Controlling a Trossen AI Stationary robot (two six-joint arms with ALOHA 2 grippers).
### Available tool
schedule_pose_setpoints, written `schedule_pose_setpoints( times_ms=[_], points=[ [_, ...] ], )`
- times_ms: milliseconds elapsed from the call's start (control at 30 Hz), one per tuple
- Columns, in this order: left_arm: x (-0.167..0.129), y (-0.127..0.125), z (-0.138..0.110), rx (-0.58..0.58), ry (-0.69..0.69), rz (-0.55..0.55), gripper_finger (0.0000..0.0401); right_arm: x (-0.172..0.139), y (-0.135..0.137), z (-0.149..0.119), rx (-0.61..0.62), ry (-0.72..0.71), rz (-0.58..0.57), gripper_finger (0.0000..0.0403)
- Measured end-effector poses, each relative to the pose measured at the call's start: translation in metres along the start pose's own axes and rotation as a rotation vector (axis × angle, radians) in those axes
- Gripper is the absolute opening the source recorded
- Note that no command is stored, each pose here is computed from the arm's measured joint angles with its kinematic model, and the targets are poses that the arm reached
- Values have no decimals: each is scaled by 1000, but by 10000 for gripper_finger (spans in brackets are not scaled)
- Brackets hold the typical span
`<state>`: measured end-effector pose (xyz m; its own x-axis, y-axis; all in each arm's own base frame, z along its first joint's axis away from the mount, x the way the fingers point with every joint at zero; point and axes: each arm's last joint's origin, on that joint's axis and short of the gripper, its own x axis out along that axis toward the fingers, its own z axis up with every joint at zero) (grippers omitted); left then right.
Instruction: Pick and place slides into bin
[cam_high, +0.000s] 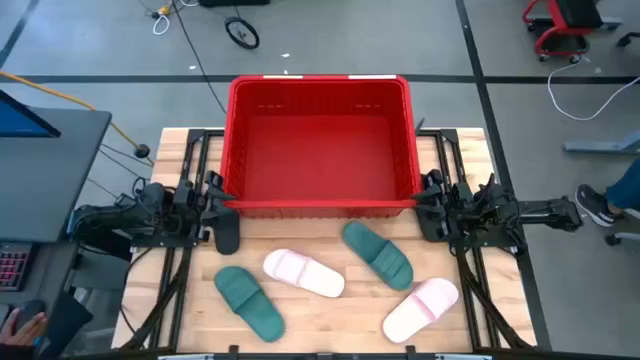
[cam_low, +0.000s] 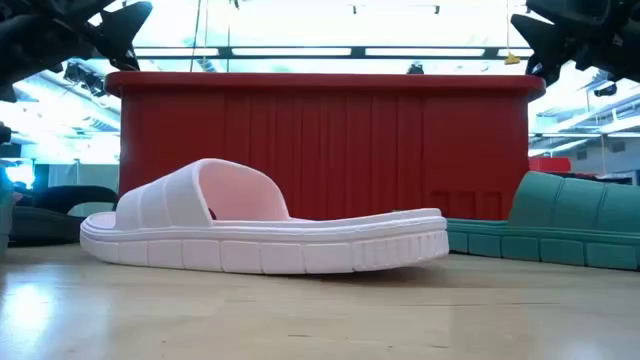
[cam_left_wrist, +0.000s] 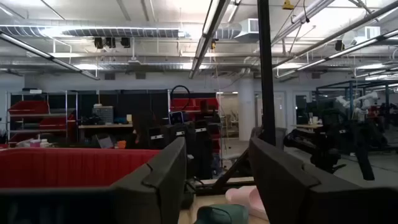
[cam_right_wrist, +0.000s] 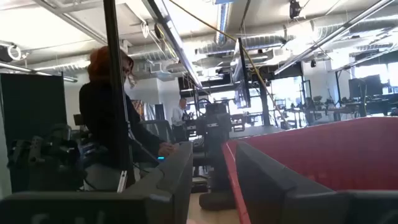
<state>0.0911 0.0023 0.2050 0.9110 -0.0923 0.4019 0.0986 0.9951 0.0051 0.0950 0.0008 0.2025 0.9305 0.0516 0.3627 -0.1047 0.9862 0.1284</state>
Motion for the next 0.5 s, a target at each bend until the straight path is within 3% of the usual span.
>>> schedule_pose_setpoints(
  times_ms=[500],
  points=[
    [0,0,0,0,0,0,181,0,0,0,0,0,0,128]
  ],
)
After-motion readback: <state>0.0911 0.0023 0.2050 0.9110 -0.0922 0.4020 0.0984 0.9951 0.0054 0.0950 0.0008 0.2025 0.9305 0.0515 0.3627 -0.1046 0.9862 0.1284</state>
